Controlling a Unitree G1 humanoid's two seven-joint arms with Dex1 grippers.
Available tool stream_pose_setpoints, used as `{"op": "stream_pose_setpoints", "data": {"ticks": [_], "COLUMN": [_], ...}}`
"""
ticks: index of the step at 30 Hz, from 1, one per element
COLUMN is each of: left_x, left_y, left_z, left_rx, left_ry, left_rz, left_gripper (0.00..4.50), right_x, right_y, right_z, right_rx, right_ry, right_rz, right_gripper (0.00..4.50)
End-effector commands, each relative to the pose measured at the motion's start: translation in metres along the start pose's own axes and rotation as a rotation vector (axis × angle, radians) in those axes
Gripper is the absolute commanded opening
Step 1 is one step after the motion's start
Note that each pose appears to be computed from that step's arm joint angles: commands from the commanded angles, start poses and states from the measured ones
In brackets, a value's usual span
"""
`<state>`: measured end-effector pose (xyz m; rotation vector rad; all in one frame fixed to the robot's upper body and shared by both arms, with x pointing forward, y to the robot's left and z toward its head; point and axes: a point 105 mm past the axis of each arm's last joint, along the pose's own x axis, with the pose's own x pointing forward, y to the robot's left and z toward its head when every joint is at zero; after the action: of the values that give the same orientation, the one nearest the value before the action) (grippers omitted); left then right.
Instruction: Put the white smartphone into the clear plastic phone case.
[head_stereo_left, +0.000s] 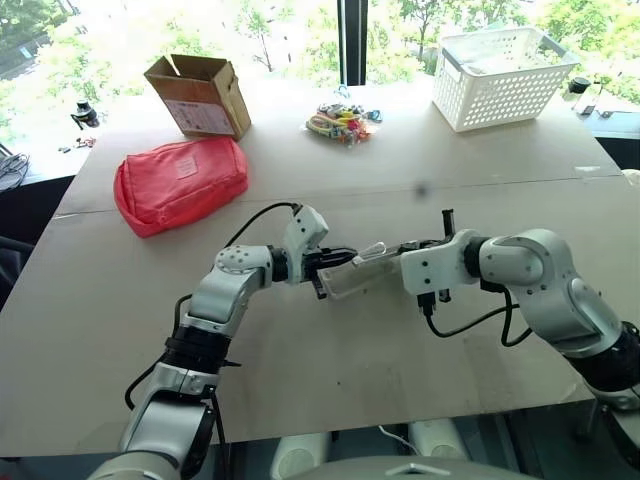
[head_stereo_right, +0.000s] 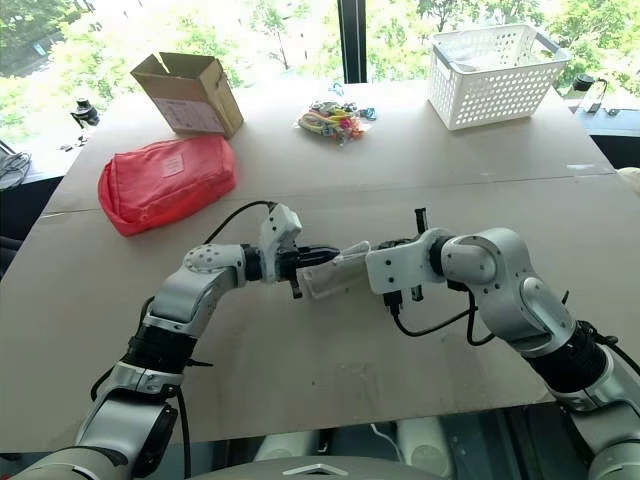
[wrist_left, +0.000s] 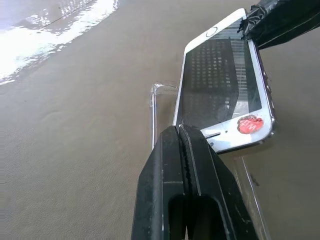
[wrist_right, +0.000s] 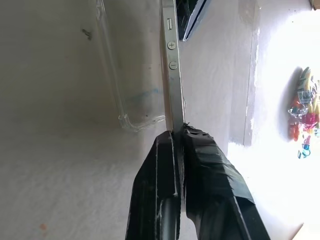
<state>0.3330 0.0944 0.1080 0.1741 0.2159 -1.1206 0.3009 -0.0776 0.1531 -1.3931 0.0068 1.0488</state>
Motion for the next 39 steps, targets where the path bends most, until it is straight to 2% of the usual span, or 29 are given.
{"op": "stream_pose_setpoints", "data": {"ticks": [1,7,14,24,31,32,33,39], "left_x": [0.0,0.0,0.002,0.006,0.007,0.008,0.009,0.017], "left_y": [-0.001,-0.001,-0.005,-0.028,-0.019,-0.017,-0.016,-0.018], "left_z": [0.014,0.014,0.016,0.023,0.001,-0.002,-0.003,-0.011], "left_rx": [0.035,0.033,0.03,-0.02,-0.016,-0.013,-0.014,-0.018], "left_ry": [-0.046,-0.048,-0.059,-0.102,-0.018,-0.012,-0.011,0.001], "left_rz": [-0.006,-0.005,-0.021,-0.123,-0.066,-0.057,-0.049,-0.045], "left_gripper": [0.0,0.0,0.0,0.0,0.0,0.0,0.0,0.0], "right_x": [-0.005,-0.001,0.005,0.014,0.021,0.022,0.022,0.022], "right_y": [-0.02,-0.022,-0.011,0.001,0.004,0.004,0.005,0.001], "right_z": [0.008,0.006,-0.001,-0.01,-0.016,-0.016,-0.017,-0.015], "right_rx": [-0.061,-0.087,-0.119,-0.128,-0.102,-0.091,-0.083,-0.06], "right_ry": [-0.012,-0.016,-0.022,-0.03,-0.031,-0.03,-0.027,-0.058], "right_rz": [-0.093,-0.101,-0.064,-0.04,-0.044,-0.046,-0.045,-0.077], "right_gripper": [0.03,0.03,0.03,0.03,0.03,0.74,0.91,3.86]}}
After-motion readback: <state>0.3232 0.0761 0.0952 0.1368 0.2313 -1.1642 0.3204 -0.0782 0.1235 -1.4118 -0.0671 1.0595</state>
